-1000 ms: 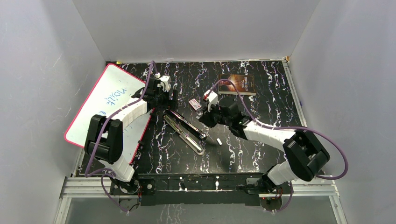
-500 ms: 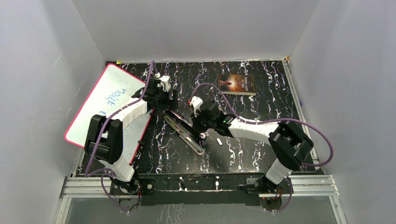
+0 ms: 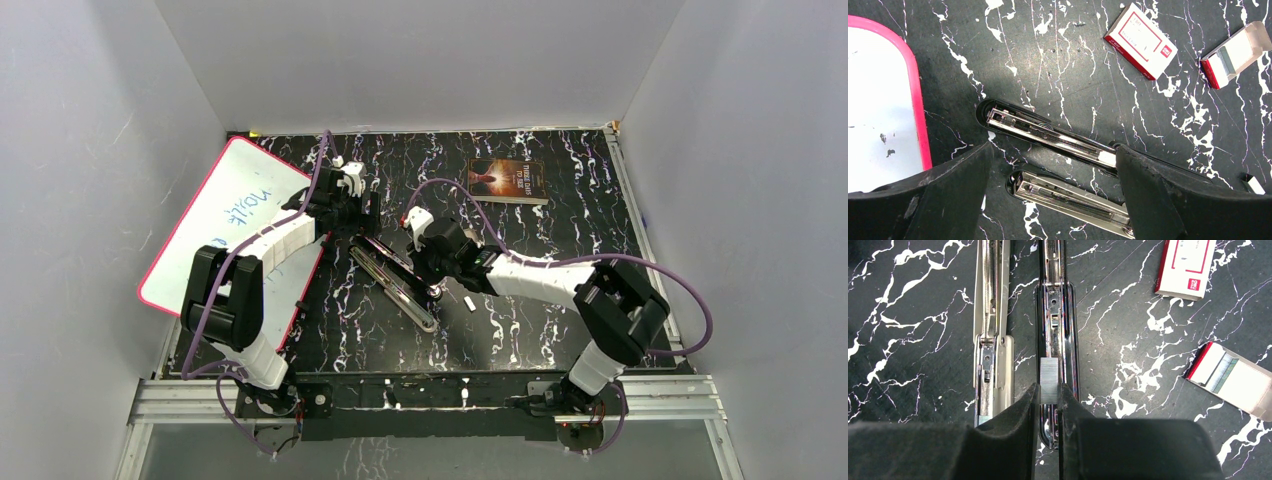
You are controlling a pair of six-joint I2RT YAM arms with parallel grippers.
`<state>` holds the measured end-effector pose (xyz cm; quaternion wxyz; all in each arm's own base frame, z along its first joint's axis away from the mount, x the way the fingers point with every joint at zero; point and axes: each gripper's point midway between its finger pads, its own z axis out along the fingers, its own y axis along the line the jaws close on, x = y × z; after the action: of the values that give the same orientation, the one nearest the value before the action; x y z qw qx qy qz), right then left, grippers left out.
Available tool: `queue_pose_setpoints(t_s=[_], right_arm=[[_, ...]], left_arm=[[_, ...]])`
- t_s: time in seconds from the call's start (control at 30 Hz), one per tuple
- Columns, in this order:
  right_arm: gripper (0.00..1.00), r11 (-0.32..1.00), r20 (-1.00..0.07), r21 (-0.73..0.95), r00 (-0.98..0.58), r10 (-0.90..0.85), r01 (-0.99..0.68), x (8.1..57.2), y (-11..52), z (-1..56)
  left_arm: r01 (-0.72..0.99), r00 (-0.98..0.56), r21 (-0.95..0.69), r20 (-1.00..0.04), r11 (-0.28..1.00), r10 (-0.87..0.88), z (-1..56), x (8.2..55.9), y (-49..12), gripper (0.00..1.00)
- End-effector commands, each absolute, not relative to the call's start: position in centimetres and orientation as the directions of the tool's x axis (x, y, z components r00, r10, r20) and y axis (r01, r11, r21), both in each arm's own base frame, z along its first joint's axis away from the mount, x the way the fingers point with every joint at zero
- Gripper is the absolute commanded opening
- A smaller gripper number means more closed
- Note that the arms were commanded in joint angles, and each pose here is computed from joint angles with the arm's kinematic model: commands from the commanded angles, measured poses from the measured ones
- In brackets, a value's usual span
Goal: Load the staples into the stapler
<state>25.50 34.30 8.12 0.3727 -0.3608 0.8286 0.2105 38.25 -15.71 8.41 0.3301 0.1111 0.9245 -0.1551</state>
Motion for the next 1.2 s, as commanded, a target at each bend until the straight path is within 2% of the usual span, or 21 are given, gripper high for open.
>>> queue_pose_setpoints(t_s=[0.0, 1.17], right_arm=[[0.00, 0.651, -0.807, 0.070, -0.427, -0.408, -0.756, 26.7, 35.6, 10.1], [0.00, 0.654, -0.774, 0.061, -0.450, -0.446, -0.754, 26.6, 35.4, 8.3]], left_arm=[[0.324, -0.738, -0.217, -0.667, 0.921, 0.102, 9.9, 38.8, -16.0, 0.92], [0.322, -0.735, -0.211, -0.670, 0.923, 0.103, 10.1, 38.9, -15.8, 0.92]])
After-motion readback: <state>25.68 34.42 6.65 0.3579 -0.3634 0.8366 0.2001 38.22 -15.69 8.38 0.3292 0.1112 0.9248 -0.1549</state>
